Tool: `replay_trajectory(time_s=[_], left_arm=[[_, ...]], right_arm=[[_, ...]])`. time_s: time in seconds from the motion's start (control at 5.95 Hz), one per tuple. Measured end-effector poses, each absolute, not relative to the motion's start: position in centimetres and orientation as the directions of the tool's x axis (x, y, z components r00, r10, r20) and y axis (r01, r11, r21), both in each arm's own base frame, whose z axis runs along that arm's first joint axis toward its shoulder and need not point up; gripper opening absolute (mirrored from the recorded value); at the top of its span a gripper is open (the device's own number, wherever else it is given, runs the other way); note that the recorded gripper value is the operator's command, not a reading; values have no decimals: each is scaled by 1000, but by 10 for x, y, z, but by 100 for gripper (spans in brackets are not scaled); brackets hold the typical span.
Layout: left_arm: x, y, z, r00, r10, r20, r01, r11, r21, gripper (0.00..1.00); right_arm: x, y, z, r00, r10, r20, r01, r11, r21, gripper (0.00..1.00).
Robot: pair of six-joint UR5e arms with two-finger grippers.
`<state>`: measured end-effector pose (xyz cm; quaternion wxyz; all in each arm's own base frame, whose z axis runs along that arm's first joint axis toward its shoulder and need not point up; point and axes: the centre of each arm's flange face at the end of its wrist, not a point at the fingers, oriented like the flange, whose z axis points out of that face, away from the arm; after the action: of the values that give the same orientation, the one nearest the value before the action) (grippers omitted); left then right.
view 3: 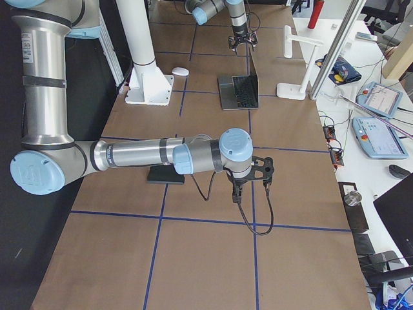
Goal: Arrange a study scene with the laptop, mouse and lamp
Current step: 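Release the laptop and draw the left gripper back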
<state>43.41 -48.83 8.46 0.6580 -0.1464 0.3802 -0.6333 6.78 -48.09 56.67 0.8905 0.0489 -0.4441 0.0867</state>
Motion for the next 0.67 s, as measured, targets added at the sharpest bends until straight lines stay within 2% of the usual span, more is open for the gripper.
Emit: replay_trajectory(time_s=[0.34,0.67], left_arm=[[374,-430,117,156,-851,-501,675,462,-576,100],[341,-394,147,297,-758,-582,606,620,-498,100]], right_arm=[[32,-460,534,591,121,797,-189,982,-9,100],[-31,-414,507,619,133,774,-166,985,-37,100]])
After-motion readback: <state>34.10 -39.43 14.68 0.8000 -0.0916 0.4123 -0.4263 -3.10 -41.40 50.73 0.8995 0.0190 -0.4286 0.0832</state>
